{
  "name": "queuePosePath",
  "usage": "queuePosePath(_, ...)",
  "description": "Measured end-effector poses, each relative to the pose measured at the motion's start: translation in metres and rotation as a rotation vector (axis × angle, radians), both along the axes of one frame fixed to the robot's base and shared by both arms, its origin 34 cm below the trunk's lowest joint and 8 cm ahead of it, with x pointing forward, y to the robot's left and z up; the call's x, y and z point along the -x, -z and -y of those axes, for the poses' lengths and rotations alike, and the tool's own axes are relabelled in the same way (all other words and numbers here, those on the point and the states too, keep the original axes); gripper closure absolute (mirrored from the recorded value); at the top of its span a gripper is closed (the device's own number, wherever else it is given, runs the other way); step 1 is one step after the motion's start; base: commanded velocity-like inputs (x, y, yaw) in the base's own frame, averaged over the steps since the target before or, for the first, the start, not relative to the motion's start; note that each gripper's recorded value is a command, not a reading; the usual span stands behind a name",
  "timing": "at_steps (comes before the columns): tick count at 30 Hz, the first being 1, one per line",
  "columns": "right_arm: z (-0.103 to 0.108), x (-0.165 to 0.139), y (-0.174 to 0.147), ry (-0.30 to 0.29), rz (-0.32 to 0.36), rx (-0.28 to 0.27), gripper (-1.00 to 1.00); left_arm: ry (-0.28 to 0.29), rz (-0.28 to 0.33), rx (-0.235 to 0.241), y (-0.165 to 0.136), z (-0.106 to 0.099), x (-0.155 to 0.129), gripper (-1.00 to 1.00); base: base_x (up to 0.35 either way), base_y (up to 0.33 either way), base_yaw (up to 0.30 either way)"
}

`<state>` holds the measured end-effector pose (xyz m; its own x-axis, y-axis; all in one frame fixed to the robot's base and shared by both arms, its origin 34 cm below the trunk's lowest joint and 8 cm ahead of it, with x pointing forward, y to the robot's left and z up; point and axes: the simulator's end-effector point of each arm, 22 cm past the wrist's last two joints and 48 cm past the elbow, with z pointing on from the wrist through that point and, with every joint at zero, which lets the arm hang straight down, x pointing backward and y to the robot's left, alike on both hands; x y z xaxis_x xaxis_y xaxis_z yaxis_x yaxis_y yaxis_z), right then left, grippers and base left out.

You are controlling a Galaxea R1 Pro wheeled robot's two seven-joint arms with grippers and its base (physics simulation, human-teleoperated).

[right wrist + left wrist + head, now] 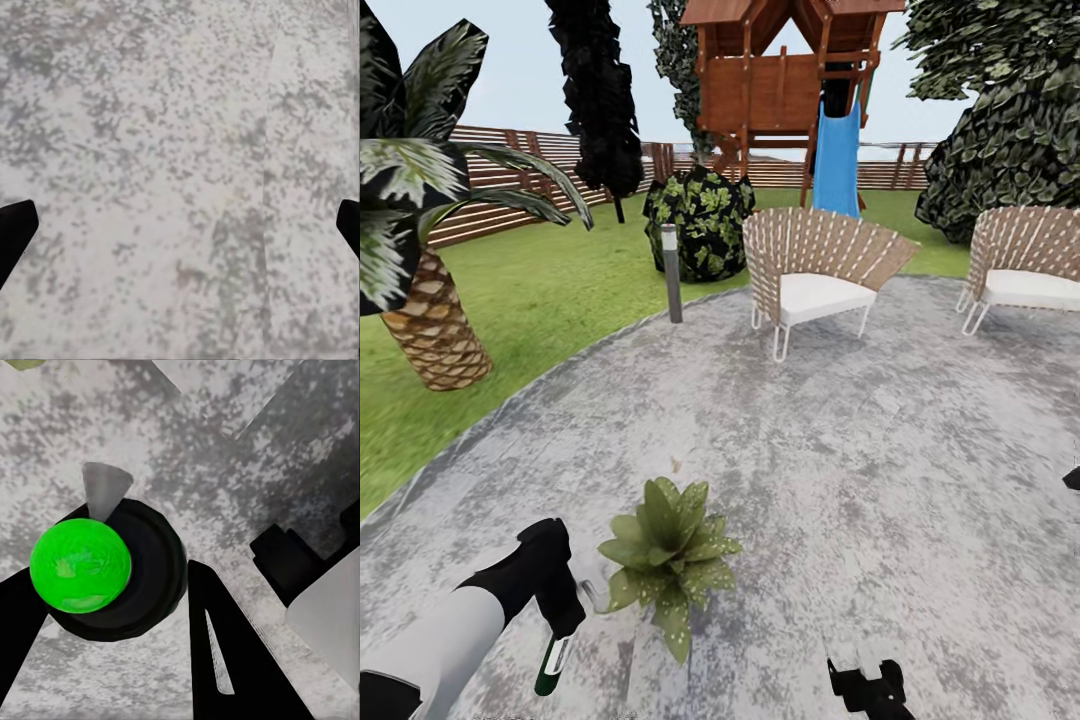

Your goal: Pick up the pesticide atomizer in the garden and spray insectifuge to fully cover both potted plants in the garden.

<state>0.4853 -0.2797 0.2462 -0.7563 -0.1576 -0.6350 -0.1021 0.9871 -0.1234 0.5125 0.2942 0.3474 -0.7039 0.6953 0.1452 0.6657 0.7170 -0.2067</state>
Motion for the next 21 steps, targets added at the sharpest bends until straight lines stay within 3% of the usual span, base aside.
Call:
queuePosePath(8, 0.0000, -0.0002, -0.0002, 0.000, 0.000, 0.000, -1.00, -0.008, 0.003, 0.006, -0.0004, 0.0013, -0.0009, 1.00, -0.175, 0.258, -0.294)
queuePosePath(11, -0.0001, -0.0004, -0.0004, 0.000, 0.001, 0.000, -1.00, -0.010, 0.003, 0.005, -0.0006, 0.0011, -0.0008, 1.00, -0.021, 0.297, -0.094)
queuePosePath(15, -0.0002, -0.0005, -0.0006, 0.000, 0.001, 0.000, -1.00, -0.009, 0.004, 0.007, -0.0009, 0.0022, -0.0012, 1.00, 0.103, 0.300, -0.043)
queuePosePath(21, 0.0000, -0.0002, -0.0005, 0.000, 0.001, 0.000, -1.00, -0.011, 0.004, 0.008, -0.0011, 0.0022, -0.0016, 1.00, 0.155, 0.295, -0.278)
